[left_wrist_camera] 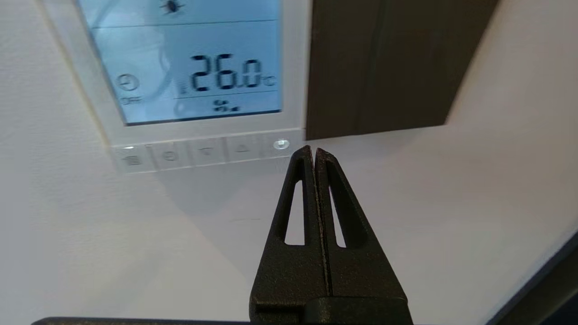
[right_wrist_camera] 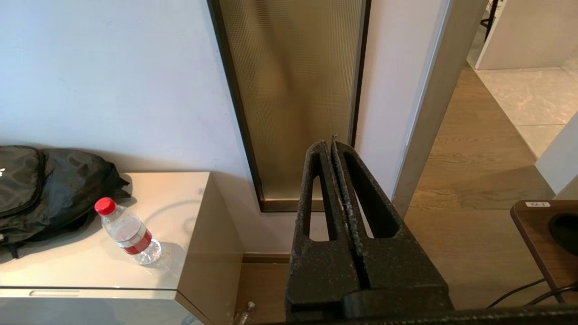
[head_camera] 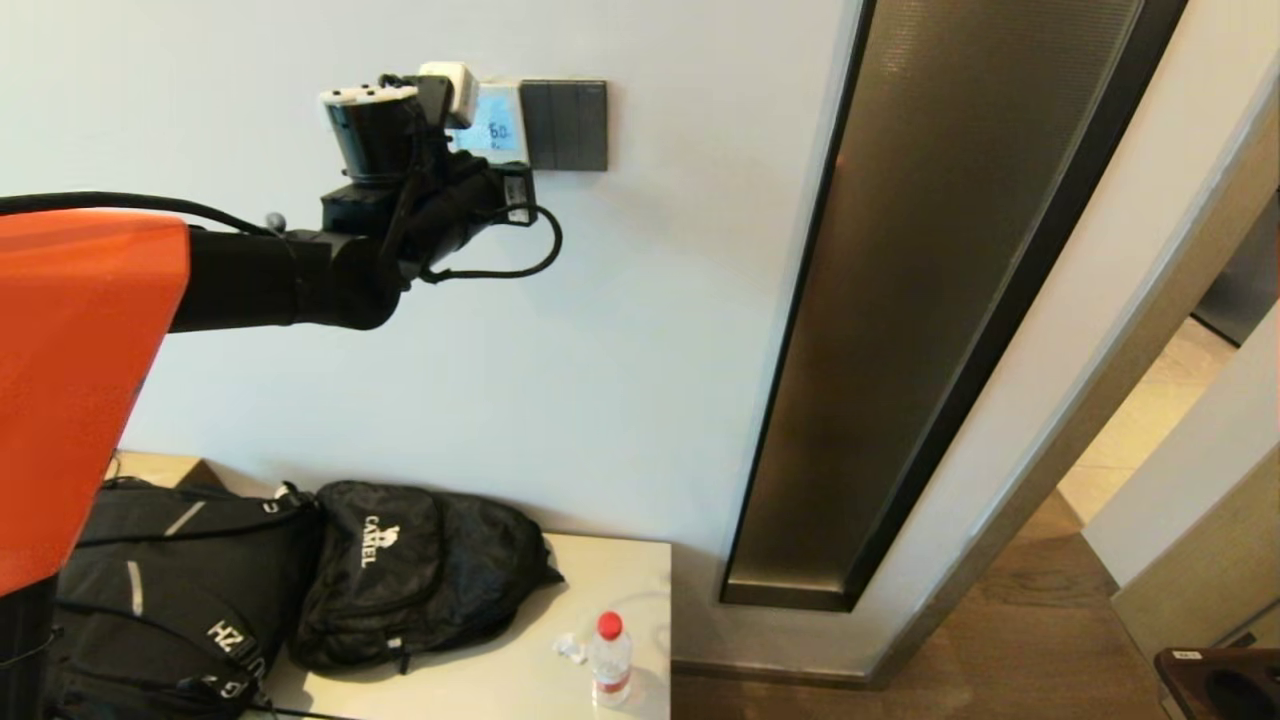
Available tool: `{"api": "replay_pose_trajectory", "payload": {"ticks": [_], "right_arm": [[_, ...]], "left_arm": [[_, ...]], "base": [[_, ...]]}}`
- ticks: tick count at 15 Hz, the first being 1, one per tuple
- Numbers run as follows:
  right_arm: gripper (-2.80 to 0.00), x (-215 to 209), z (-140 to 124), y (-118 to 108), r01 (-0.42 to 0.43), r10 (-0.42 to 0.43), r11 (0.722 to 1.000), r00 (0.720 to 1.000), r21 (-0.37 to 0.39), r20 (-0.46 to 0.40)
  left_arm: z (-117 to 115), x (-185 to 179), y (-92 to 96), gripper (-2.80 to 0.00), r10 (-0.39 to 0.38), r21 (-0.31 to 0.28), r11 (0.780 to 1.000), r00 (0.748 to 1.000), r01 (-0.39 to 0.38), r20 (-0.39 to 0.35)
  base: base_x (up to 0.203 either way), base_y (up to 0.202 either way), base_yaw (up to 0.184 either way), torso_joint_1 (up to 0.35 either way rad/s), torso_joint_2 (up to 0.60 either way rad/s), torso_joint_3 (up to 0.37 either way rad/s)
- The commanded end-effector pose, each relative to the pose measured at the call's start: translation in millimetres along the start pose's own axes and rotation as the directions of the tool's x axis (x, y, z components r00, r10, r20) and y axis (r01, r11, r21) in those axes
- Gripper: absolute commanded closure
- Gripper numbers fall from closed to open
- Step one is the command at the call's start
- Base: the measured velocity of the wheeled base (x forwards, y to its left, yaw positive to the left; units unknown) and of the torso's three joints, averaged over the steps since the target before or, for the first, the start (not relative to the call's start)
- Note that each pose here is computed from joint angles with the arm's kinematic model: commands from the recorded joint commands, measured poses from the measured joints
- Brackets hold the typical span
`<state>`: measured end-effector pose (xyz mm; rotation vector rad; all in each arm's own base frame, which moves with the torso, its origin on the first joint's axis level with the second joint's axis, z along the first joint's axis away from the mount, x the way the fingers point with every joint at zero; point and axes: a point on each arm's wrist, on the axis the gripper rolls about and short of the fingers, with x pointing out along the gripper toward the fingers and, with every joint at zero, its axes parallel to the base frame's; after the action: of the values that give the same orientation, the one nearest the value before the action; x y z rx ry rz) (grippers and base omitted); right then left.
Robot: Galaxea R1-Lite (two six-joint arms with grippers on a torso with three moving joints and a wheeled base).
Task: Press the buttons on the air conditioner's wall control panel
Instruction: Turn off the central air conditioner
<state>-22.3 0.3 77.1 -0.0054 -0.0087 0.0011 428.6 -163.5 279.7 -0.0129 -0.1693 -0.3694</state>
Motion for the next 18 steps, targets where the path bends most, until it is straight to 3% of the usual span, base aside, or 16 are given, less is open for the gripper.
{"api": "replay_pose_trajectory", "payload": {"ticks": [1, 18], "right_arm": [[0.0, 0, 0, 0, 0.0, 0.0, 1.0, 1.0, 0.001, -0.003], [0.0, 0, 0, 0, 0.0, 0.0, 1.0, 1.0, 0.0, -0.003]], "left_arm": [[1, 2, 5.9, 0.0, 0.011, 0.003, 1.0, 1.0, -0.011, 0.009], [-2, 11, 9.5, 0.0, 0.022, 0.005, 1.0, 1.0, -0.022, 0.006]], "base": [[0.0, 0.0, 0.0, 0.0, 0.0, 0.0], [0.0, 0.0, 0.0, 0.0, 0.0, 0.0]]}}
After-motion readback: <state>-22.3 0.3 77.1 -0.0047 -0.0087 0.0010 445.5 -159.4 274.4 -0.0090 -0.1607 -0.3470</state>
